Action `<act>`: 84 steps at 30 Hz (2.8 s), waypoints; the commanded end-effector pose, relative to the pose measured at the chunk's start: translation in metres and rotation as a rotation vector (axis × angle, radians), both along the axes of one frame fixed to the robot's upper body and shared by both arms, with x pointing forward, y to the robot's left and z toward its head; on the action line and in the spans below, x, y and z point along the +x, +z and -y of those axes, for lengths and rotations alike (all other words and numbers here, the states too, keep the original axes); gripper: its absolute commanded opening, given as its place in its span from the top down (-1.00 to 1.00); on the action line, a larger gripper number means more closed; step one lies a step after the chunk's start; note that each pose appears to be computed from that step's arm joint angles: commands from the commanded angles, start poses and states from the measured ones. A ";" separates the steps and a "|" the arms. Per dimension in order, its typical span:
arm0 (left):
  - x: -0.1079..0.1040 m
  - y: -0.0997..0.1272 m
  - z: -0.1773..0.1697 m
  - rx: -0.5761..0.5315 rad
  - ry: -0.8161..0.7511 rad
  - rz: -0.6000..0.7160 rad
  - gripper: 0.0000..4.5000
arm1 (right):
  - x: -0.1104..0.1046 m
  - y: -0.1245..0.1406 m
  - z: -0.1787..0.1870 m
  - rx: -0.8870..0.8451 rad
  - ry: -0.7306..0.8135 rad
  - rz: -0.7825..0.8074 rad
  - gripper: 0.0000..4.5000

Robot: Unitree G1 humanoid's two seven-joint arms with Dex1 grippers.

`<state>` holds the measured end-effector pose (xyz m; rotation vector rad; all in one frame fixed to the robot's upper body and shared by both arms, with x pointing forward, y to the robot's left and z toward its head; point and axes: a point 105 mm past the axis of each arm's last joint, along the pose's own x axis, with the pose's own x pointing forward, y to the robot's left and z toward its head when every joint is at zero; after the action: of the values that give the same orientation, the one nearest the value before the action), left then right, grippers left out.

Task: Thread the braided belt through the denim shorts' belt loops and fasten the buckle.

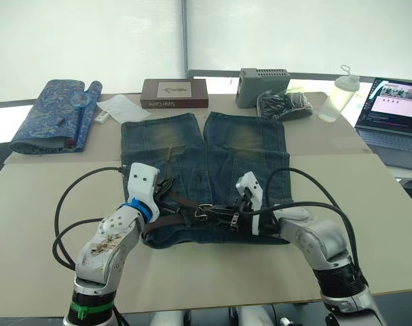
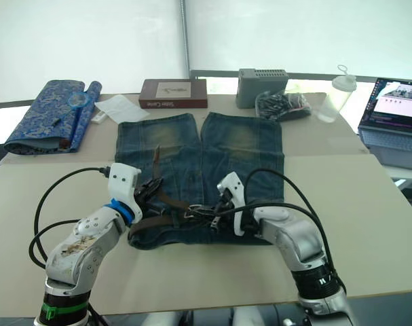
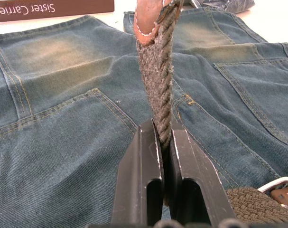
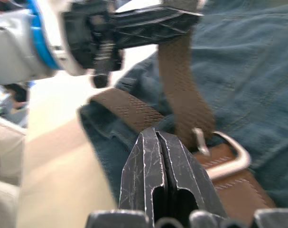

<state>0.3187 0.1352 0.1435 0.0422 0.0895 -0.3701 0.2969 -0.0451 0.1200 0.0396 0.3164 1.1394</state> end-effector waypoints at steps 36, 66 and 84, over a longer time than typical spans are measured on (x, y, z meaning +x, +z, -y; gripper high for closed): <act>-0.003 0.015 -0.012 0.009 0.056 0.072 1.00 | 0.010 -0.042 -0.008 -0.288 0.098 0.149 0.97; 0.012 0.069 -0.004 0.014 0.016 0.234 1.00 | 0.005 -0.077 -0.008 -0.509 0.173 0.042 0.97; 0.014 0.063 0.048 0.023 -0.159 0.207 1.00 | 0.015 -0.032 -0.002 -0.248 -0.004 0.076 0.45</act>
<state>0.3350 0.0947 0.1915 0.0952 -0.0492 -0.5025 0.3149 -0.0334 0.1008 -0.2349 0.3216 1.1180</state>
